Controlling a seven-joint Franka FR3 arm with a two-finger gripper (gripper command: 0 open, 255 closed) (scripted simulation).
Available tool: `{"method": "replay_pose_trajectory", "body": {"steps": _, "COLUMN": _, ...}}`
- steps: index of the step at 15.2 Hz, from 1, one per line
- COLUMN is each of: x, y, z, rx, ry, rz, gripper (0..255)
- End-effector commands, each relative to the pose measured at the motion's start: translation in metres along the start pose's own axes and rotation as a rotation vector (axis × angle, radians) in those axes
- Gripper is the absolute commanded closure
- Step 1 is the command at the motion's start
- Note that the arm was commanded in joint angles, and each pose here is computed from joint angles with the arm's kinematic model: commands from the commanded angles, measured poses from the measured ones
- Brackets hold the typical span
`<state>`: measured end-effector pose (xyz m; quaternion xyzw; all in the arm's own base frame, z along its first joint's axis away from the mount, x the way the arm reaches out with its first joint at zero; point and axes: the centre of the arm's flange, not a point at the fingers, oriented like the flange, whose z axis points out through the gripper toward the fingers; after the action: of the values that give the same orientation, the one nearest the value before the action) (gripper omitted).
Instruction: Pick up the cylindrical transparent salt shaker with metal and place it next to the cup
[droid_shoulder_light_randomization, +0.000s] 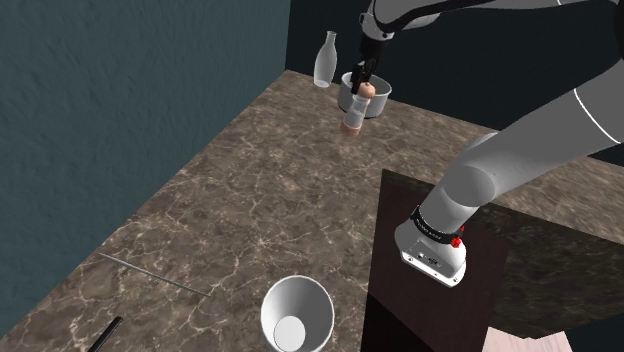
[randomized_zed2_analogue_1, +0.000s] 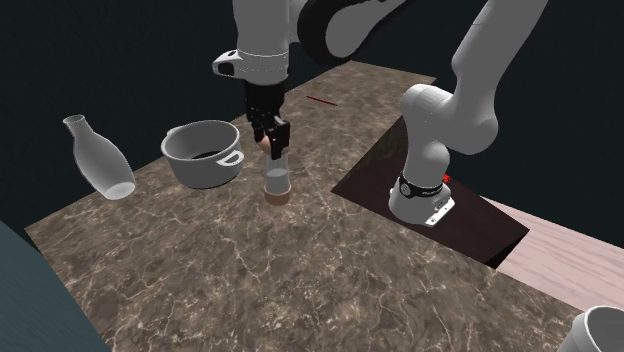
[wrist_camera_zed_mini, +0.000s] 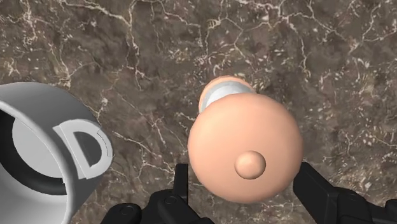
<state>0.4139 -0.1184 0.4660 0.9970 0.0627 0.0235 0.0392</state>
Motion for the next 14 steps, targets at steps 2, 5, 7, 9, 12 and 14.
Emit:
{"method": "replay_pose_trajectory", "body": {"steps": 2, "x": 0.002, "y": 0.004, "z": -0.016, "rx": 0.000, "ry": 0.000, "rz": 0.000, "gripper": 255}}
{"method": "replay_pose_trajectory", "body": {"steps": 5, "x": 0.002, "y": 0.005, "z": -0.032, "rx": 0.000, "ry": 0.000, "rz": 0.000, "gripper": 255}}
{"method": "replay_pose_trajectory", "body": {"steps": 7, "x": 0.003, "y": 0.006, "z": -0.043, "rx": 0.000, "ry": 0.000, "rz": 0.000, "gripper": 255}}
{"method": "replay_pose_trajectory", "body": {"steps": 9, "x": 0.003, "y": 0.007, "z": -0.053, "rx": 0.000, "ry": 0.000, "rz": 0.000, "gripper": 255}}
{"method": "replay_pose_trajectory", "body": {"steps": 12, "x": 0.004, "y": 0.008, "z": -0.069, "rx": 0.000, "ry": 0.000, "rz": 0.000, "gripper": 255}}
{"method": "replay_pose_trajectory", "body": {"steps": 14, "x": 0.004, "y": 0.009, "z": -0.079, "rx": 0.000, "ry": 0.000, "rz": 0.000, "gripper": 255}}
